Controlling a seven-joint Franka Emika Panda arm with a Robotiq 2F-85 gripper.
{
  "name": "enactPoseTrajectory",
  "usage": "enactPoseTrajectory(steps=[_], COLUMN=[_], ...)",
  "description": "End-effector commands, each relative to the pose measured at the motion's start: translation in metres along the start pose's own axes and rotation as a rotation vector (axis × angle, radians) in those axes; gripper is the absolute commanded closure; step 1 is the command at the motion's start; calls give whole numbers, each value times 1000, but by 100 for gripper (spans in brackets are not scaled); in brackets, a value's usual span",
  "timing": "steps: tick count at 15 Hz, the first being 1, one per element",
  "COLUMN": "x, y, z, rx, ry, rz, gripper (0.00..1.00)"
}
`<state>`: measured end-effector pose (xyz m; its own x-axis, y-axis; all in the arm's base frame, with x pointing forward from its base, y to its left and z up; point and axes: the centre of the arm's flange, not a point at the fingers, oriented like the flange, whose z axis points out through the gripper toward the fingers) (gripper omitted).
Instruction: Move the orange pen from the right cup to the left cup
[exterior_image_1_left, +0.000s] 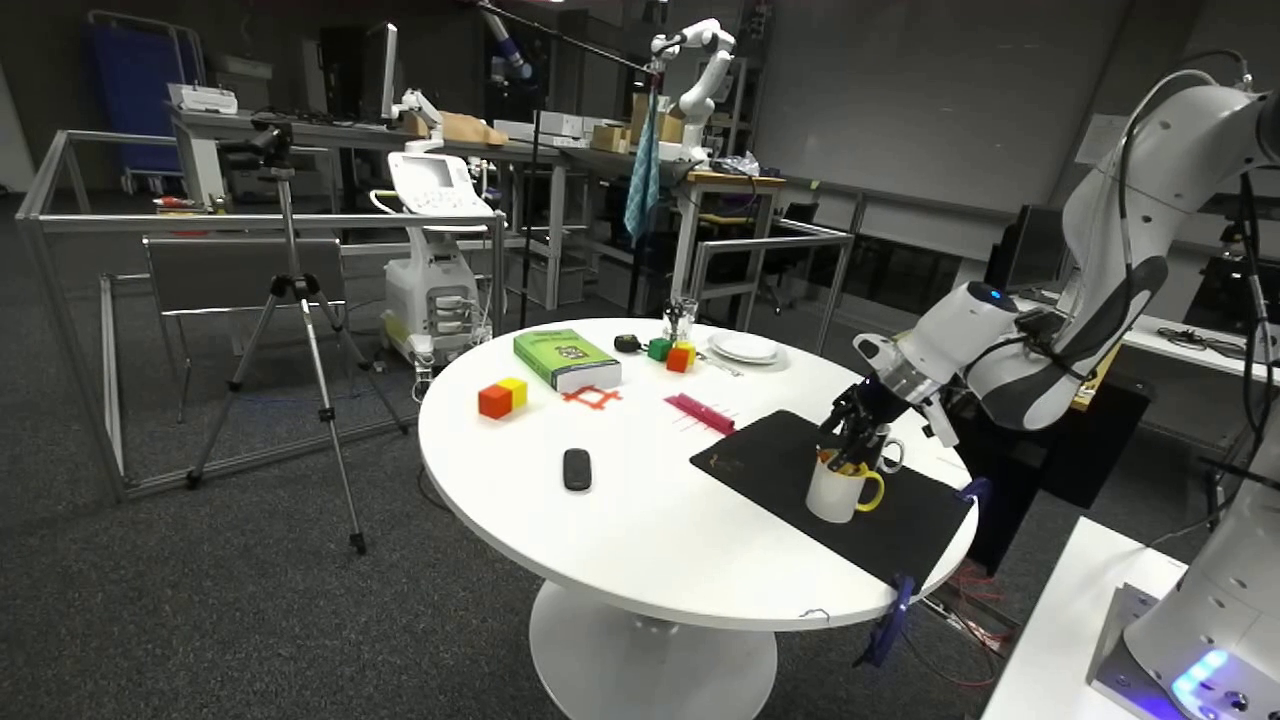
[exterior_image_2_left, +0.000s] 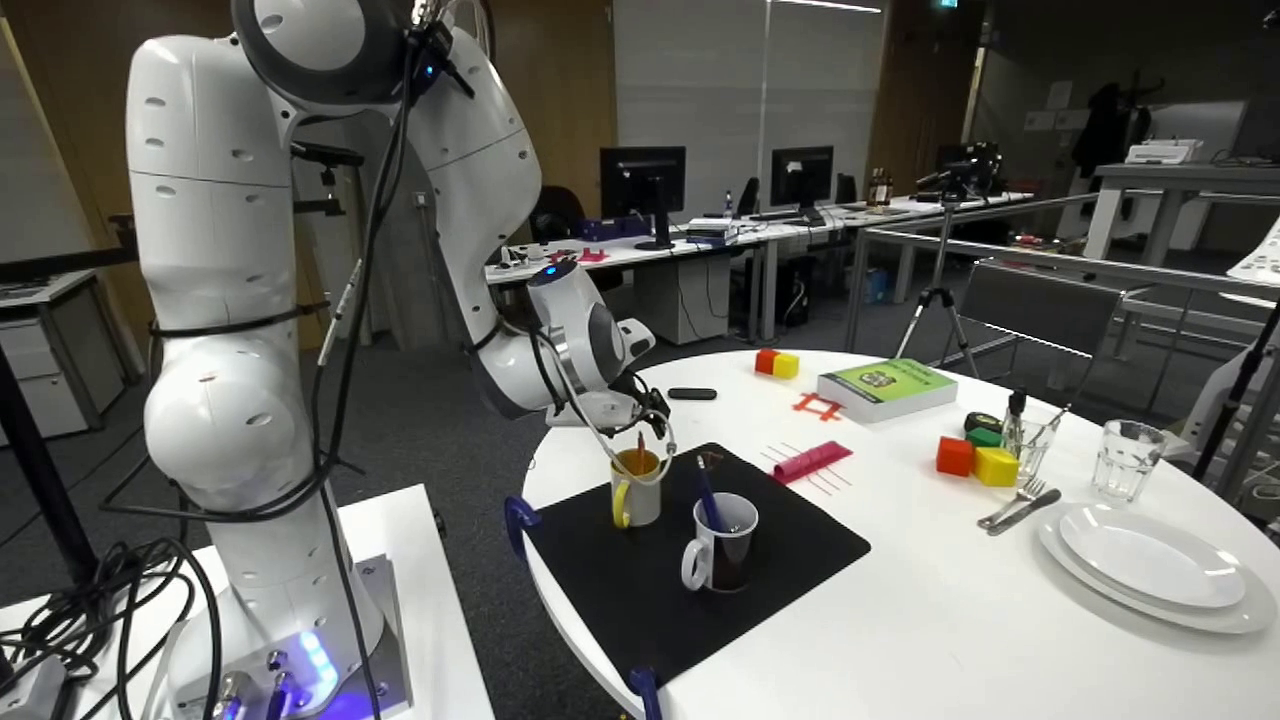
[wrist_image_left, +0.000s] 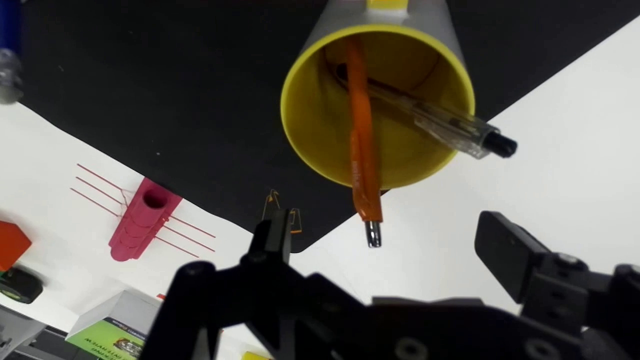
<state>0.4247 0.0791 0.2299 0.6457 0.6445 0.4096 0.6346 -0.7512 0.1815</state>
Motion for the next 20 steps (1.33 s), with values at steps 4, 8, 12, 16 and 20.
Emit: enactPoseTrajectory(steps=[4,8,12,16,20], x=[19,25,27,29,34], y=[6,9,10,13,19], z=[-67,-89,-113,-135,-160], rx=[-55,-109,-137,-143,-151], ry=[34,-28,-56,-55,-46], rz=[8,74,121,175,209], gripper=[0,0,0,0,0])
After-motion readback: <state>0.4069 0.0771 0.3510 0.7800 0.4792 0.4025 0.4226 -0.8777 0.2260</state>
